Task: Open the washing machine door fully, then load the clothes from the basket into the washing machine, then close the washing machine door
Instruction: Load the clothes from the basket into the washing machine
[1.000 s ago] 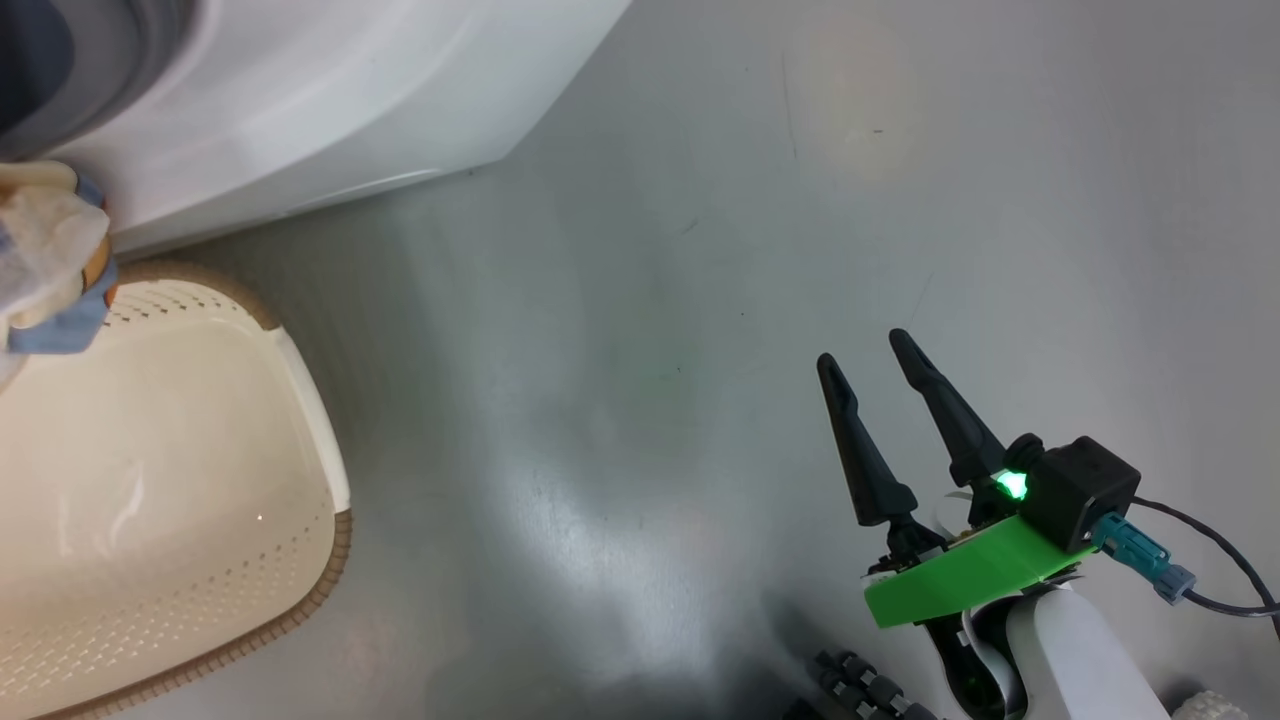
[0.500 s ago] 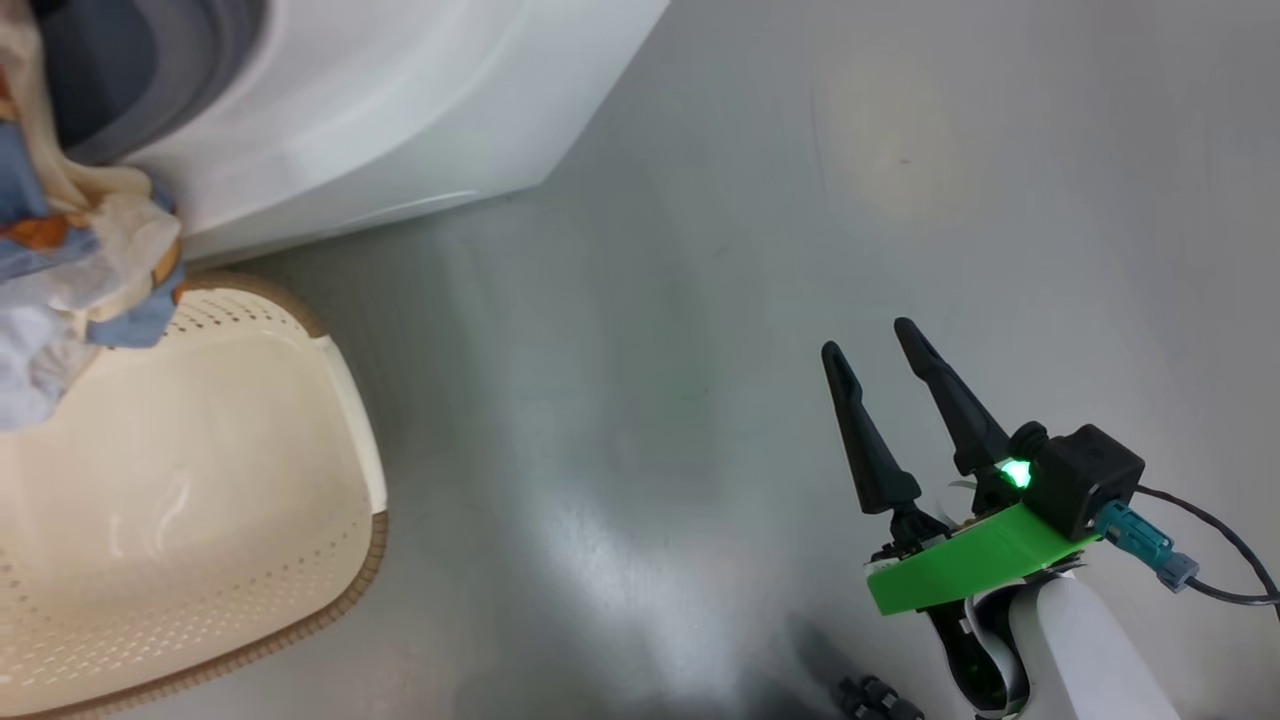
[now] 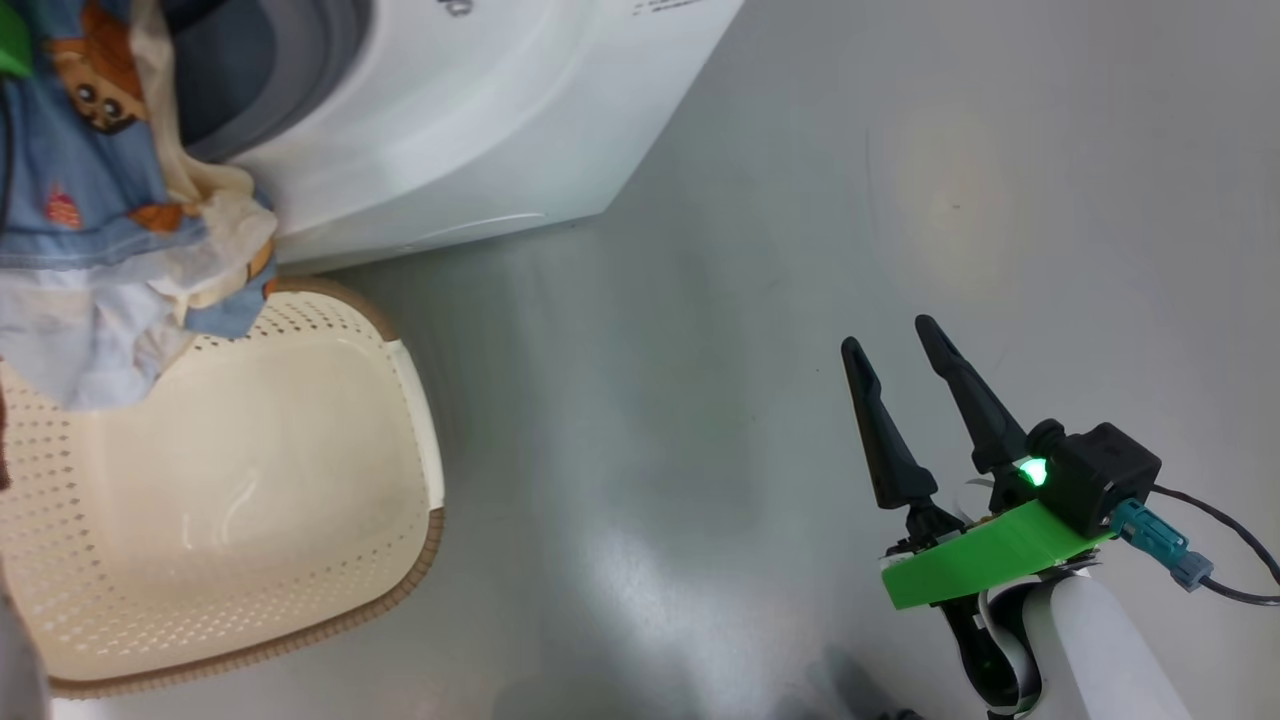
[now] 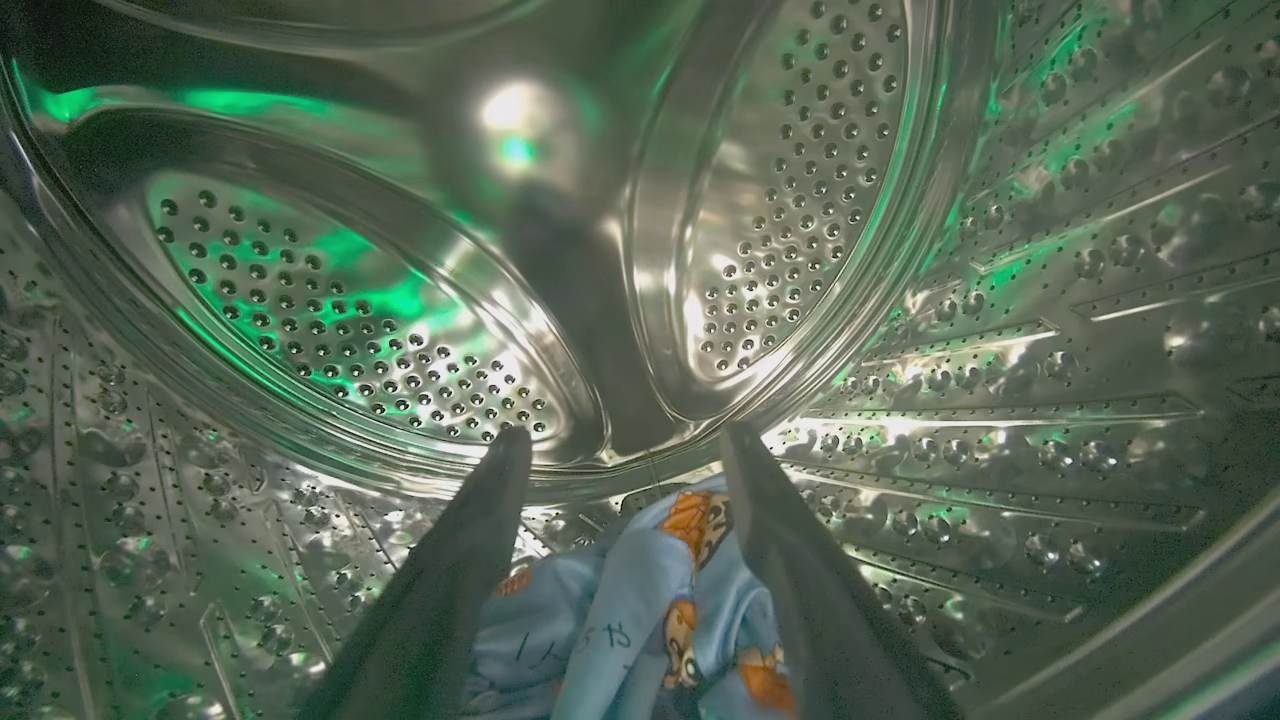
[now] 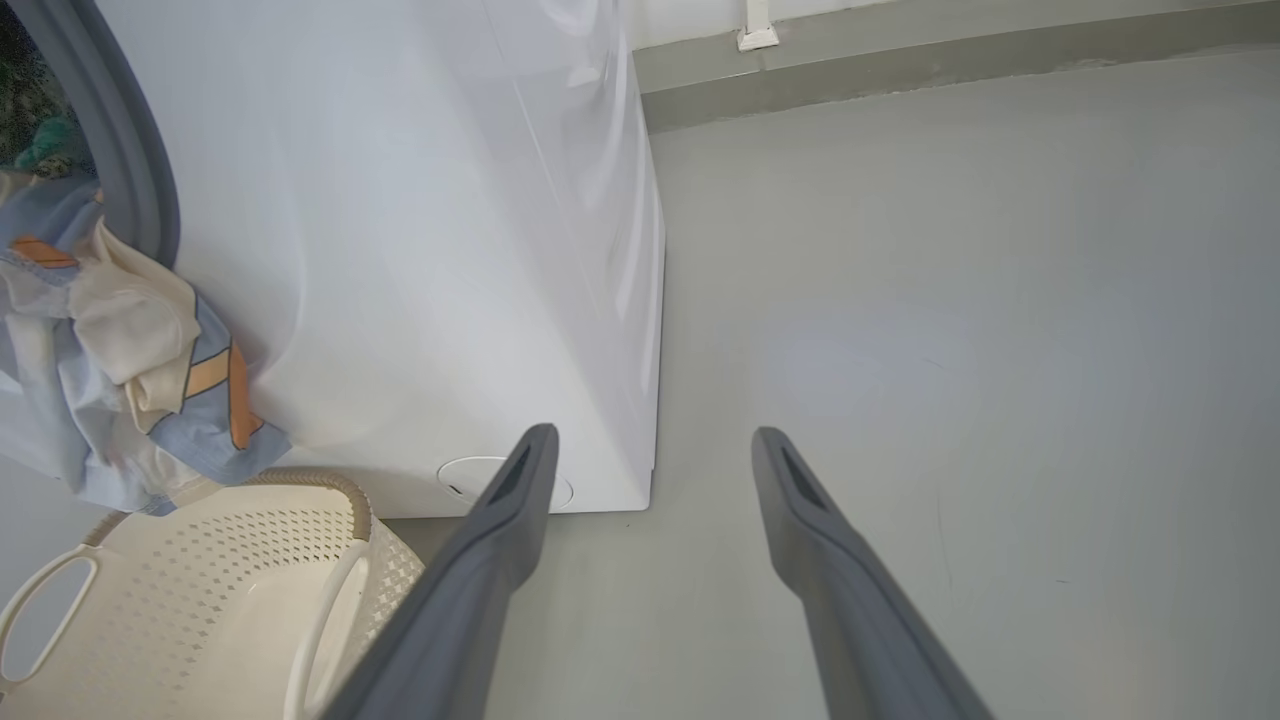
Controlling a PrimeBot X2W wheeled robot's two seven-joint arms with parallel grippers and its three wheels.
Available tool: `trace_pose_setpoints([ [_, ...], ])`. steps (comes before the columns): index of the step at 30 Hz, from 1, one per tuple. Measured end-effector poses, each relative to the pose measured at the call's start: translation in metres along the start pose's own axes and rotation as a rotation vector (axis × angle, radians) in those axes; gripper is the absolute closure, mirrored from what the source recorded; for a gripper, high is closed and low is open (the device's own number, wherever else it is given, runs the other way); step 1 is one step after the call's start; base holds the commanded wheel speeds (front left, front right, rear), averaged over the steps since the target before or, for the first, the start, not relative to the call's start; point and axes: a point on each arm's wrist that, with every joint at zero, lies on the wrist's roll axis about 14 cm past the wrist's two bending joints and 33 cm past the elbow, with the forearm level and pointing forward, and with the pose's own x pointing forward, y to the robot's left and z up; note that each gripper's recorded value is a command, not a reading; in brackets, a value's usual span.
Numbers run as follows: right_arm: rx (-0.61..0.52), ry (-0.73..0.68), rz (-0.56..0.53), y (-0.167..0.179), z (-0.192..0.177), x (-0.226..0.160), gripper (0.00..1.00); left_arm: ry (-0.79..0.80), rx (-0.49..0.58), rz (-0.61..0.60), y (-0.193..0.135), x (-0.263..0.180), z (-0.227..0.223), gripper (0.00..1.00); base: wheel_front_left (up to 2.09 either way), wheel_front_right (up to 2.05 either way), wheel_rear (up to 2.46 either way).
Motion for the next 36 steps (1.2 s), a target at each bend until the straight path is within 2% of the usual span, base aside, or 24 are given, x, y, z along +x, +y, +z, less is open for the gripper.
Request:
trace_pose_setpoints([
  [11,0.009,-0.023,0.031,0.011,0.007,0.004,0.0,0.002,0.008,-0.018,-0.005,-0.031,-0.001,0.0,0.0,0.0,0.0],
  [23,0.012,-0.046,0.039,0.014,0.015,0.004,0.0,-0.035,-0.087,0.002,-0.012,-0.078,0.003,0.0,0.0,0.0,0.0],
  [36,-0.009,-0.057,0.056,0.02,0.02,0.003,0.0,-0.034,-0.072,0.111,0.014,-0.147,0.004,0.0,0.0,0.0,0.0],
])
